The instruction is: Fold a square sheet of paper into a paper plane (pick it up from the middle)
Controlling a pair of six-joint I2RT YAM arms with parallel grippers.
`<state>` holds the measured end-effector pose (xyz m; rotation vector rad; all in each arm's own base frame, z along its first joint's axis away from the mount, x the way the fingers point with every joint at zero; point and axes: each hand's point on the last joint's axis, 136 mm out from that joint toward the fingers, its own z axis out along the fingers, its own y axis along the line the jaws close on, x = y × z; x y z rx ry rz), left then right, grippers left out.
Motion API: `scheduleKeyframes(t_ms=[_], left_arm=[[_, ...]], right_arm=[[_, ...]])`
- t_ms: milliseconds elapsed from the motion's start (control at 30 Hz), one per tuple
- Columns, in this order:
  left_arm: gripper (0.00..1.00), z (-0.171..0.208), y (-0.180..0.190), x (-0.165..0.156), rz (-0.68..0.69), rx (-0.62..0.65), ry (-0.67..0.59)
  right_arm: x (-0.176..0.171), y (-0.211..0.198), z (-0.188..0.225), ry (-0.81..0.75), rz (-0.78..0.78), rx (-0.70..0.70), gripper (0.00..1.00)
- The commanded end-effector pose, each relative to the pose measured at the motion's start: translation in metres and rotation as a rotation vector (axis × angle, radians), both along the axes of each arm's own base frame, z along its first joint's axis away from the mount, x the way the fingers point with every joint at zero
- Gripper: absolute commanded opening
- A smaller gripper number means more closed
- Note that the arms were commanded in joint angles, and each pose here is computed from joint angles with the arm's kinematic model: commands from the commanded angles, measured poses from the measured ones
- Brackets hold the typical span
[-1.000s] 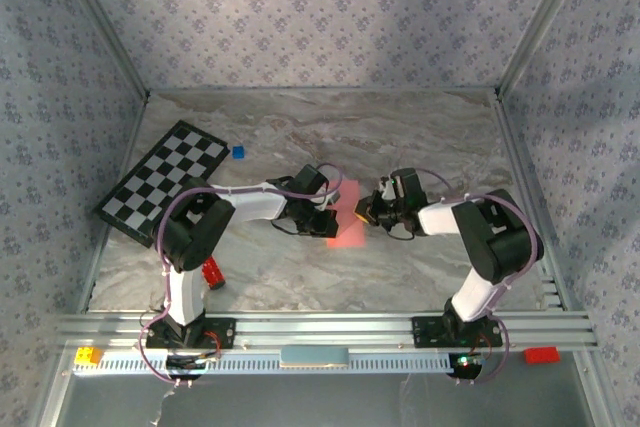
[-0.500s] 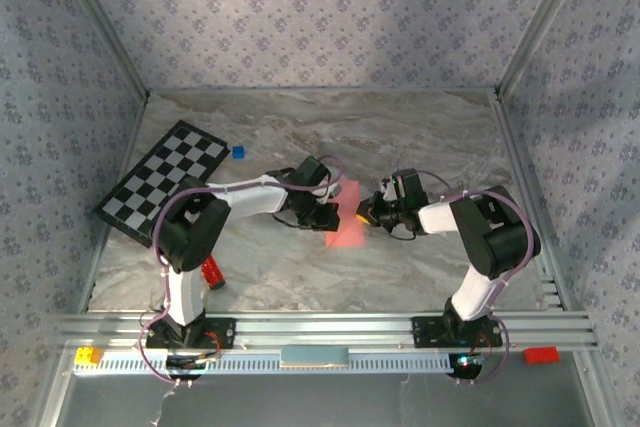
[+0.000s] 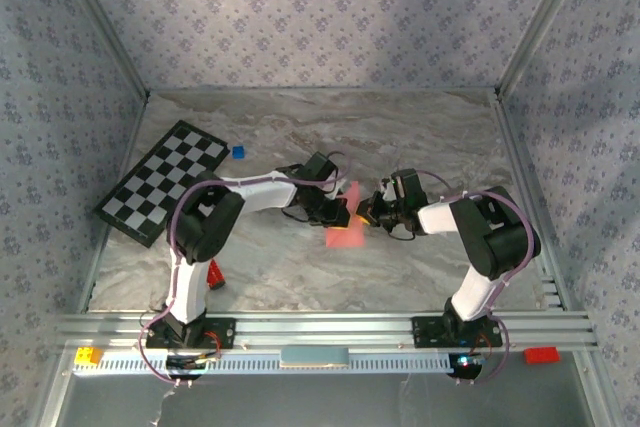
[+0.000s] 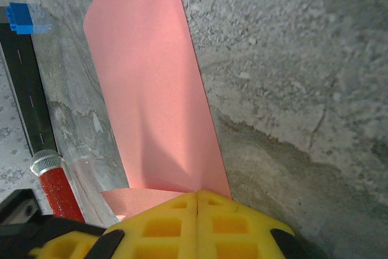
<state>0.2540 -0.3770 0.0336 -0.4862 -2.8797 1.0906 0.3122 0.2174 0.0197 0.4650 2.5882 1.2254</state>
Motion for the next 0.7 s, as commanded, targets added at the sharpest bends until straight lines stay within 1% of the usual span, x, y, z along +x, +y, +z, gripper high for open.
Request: scheduleKeyframes(t_ms=[0,200,333,667], left_arm=[[0.07,-0.009,0.002,-0.008,-0.035,0.039,0.006],[0.08,-0.028,0.028,-0.026,-0.019,0.105,0.039],[0.11,-0.028,0.042,-0.039,-0.03,0.125,0.041],[0.11,-0.03,0.076,-0.062,-0.047,0.205,0.041]], right_arm=[[-0.024,-0.013,-0.043,0.114,-0.025,-0.128,0.01],[-0.028,-0.016,-0.049,0.13,-0.032,-0.149,0.01],[-0.029,-0.016,-0.049,0.129,-0.028,-0.153,0.0],[-0.028,-0.016,-0.042,0.114,-0.025,-0.151,0.0]])
